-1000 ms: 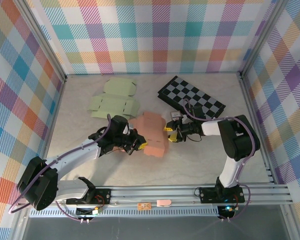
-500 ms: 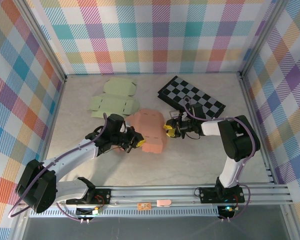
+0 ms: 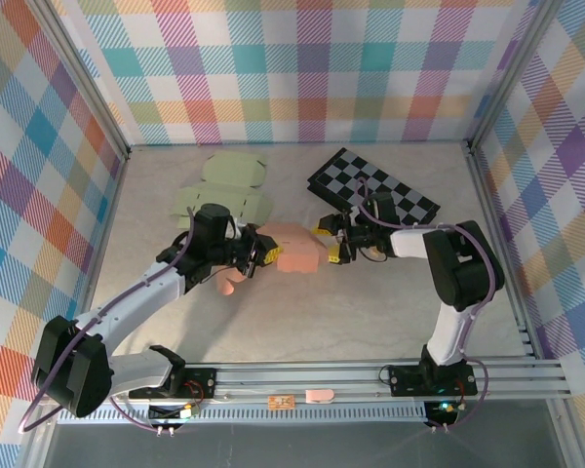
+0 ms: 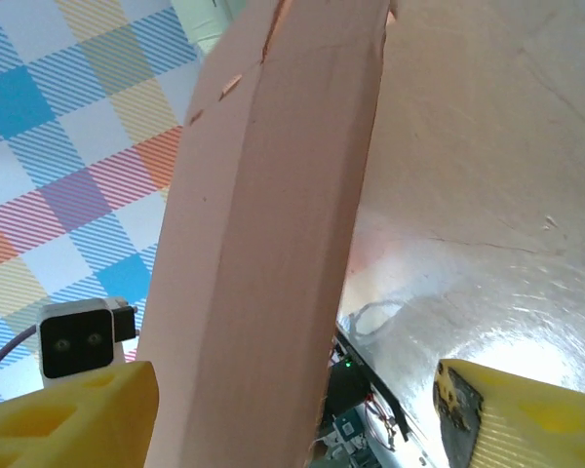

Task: Fold the paper box

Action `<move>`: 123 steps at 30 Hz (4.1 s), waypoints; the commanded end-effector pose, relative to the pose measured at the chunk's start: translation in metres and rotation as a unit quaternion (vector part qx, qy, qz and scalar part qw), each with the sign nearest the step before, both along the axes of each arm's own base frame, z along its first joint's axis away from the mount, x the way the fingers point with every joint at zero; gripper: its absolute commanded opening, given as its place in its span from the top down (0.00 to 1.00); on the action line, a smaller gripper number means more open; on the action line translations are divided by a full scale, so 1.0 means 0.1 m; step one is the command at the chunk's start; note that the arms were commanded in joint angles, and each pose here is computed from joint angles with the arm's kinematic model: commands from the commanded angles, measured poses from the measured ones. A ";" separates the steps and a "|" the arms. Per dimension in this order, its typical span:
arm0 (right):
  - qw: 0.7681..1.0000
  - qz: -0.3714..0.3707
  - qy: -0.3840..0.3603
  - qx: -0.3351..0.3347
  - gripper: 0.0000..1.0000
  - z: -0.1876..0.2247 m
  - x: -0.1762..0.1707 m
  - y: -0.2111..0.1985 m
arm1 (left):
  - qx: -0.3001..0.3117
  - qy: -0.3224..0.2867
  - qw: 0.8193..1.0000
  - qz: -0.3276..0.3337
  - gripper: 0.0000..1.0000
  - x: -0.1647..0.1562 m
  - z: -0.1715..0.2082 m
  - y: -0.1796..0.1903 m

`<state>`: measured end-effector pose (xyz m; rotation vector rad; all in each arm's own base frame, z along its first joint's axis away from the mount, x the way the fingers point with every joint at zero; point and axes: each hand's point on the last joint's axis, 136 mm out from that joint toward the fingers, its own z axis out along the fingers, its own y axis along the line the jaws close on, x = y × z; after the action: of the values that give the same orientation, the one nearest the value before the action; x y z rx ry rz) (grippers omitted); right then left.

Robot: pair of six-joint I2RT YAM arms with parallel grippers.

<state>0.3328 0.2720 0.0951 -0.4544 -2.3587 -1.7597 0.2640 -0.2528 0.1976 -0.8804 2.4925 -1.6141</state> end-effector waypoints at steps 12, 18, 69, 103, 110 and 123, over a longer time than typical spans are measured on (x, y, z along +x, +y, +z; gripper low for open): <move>0.997 -0.056 0.029 0.045 0.97 0.49 0.28 0.08 | -0.019 -0.002 1.000 -0.002 1.00 0.05 0.12 0.01; 0.993 -0.118 0.011 0.019 1.00 1.14 0.53 0.01 | 0.010 -0.024 1.000 0.005 0.33 0.13 0.32 0.16; 0.752 -0.450 0.135 -0.462 1.00 1.18 0.77 -0.64 | 0.569 -0.391 0.706 -0.157 0.00 0.79 -0.02 -0.18; 0.919 -0.342 -0.008 -0.196 0.21 1.39 0.73 0.05 | 0.531 -0.305 0.767 -0.190 1.00 0.94 -0.55 0.74; 0.933 -0.324 0.001 -0.155 0.14 1.33 0.84 0.49 | 0.516 -0.291 0.785 -0.180 1.00 0.90 -0.64 0.85; 0.930 -0.314 0.061 -0.179 0.39 0.87 0.94 0.71 | 0.499 -0.283 0.802 -0.166 1.00 0.92 -0.64 0.83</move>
<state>0.4201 0.3366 0.1646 -1.4646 -2.6577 -1.3425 0.3536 -0.1708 0.1246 0.2105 2.5387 -0.2215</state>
